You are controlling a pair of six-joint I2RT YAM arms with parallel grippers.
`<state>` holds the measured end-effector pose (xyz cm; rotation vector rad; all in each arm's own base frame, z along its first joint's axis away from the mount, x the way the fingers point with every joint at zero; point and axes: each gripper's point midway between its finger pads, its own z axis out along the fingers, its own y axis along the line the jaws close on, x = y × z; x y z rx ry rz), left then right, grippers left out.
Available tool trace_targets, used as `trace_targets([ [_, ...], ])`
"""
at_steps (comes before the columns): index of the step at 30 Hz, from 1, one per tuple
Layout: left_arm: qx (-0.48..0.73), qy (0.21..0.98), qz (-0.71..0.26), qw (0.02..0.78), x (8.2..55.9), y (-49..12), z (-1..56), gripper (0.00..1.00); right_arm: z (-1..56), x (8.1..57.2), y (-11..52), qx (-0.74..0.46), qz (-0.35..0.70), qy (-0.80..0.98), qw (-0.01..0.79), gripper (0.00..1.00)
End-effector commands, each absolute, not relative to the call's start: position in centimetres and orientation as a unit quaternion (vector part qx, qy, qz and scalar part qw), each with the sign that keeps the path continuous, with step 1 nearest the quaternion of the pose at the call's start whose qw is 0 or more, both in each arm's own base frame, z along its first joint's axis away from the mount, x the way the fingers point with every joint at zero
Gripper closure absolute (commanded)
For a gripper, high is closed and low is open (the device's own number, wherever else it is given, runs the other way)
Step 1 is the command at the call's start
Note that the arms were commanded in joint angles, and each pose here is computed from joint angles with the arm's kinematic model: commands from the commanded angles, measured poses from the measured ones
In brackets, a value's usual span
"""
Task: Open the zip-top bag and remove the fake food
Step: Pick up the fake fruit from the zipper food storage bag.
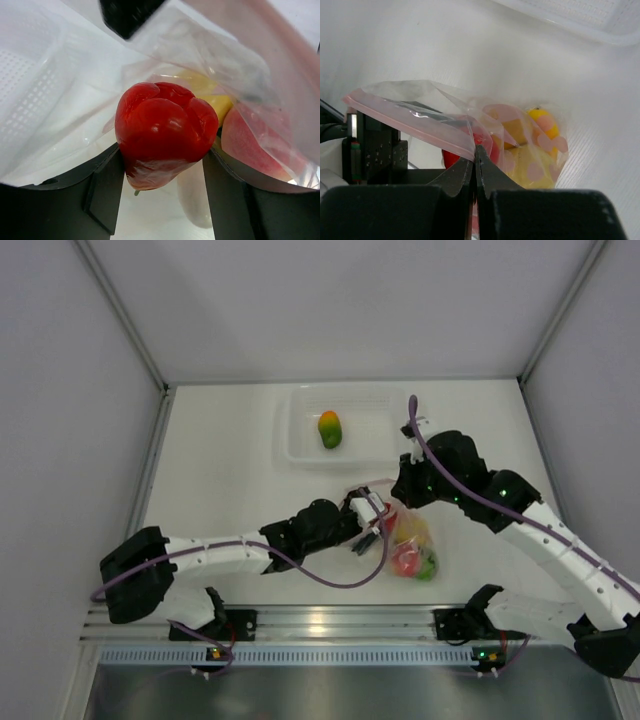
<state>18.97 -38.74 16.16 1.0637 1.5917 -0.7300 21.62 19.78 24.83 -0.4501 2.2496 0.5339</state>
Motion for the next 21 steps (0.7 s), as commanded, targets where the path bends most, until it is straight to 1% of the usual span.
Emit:
trace_targets([
  [1, 0.361, 0.636, -0.331, 0.597, 20.3, -38.2, 22.0, 1.00, 24.8, 22.6, 20.0, -0.163, 0.217, 0.875, 0.401, 1.00],
  [3, 0.332, 0.637, -0.341, 0.606, 20.6, -38.0, 23.0, 1.00, 24.1, 22.2, 20.6, -0.169, 0.232, 0.873, 0.394, 1.00],
  [8, 0.297, 0.654, -0.324, 0.616, 21.7, -37.4, 23.1, 1.00, 23.6, 22.0, 20.8, -0.172, 0.240, 0.872, 0.390, 1.00],
  [12, 0.285, 0.657, -0.327, 0.617, 21.7, -37.1, 23.3, 1.00, 23.1, 22.5, 19.5, -0.171, 0.204, 0.875, 0.405, 1.00],
  [16, 0.287, 0.662, -0.321, 0.613, 21.7, -36.9, 22.5, 1.00, 24.2, 22.8, 18.4, -0.163, 0.187, 0.868, 0.431, 1.00],
  [17, 0.294, 0.665, -0.322, 0.606, 21.6, -37.1, 21.8, 1.00, 25.2, 22.7, 18.5, -0.163, 0.195, 0.862, 0.438, 1.00],
  [21, 0.308, 0.672, -0.328, 0.589, 21.3, -38.1, 20.6, 1.00, 27.5, 21.3, 20.7, -0.193, 0.264, 0.843, 0.427, 1.00],
])
